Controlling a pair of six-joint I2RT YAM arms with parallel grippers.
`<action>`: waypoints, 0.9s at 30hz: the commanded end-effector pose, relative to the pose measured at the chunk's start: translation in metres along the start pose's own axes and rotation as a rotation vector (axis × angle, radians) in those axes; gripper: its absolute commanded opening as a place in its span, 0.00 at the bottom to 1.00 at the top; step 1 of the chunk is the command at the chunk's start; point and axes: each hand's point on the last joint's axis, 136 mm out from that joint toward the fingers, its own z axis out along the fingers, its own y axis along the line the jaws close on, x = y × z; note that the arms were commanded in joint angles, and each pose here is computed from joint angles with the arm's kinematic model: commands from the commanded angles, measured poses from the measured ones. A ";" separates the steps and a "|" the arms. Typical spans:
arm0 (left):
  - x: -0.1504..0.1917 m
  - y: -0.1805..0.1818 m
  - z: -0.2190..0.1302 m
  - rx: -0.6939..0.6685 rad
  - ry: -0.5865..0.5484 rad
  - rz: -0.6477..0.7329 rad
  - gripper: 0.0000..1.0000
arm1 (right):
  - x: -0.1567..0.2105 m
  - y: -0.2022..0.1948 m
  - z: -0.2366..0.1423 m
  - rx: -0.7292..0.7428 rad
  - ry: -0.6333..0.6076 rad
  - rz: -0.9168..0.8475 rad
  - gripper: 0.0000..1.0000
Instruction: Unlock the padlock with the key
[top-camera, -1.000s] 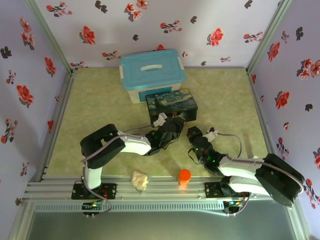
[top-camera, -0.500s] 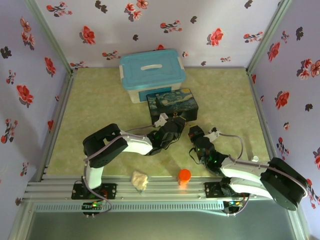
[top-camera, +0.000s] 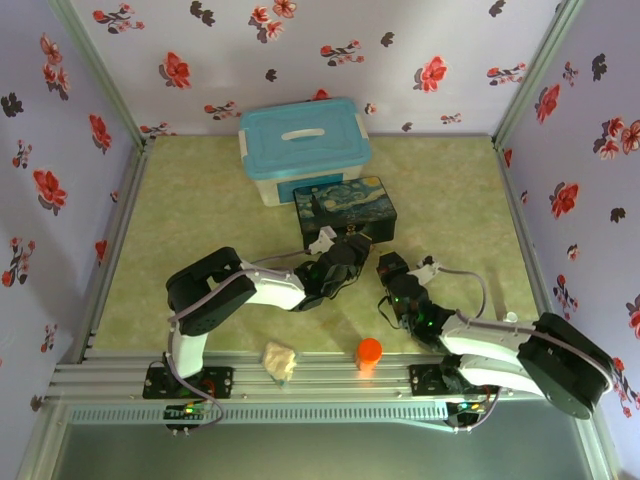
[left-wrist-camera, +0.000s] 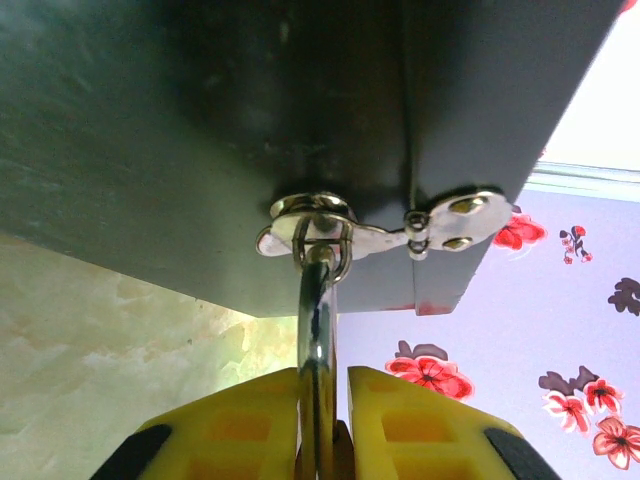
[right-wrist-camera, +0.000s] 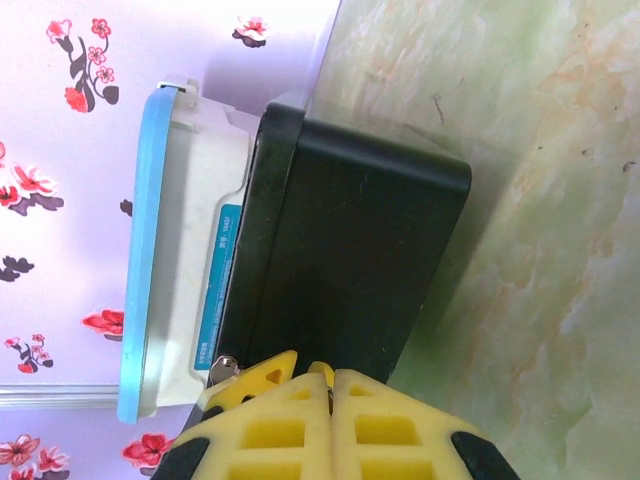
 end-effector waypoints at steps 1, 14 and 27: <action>-0.001 -0.034 0.002 0.092 -0.012 -0.021 0.00 | -0.009 -0.008 -0.005 0.025 -0.044 -0.005 0.00; -0.002 -0.031 0.003 0.098 -0.011 -0.052 0.00 | -0.007 -0.007 -0.002 0.024 -0.042 -0.006 0.00; 0.008 -0.027 0.005 0.093 0.016 -0.037 0.00 | -0.007 -0.009 0.000 0.014 -0.051 0.003 0.00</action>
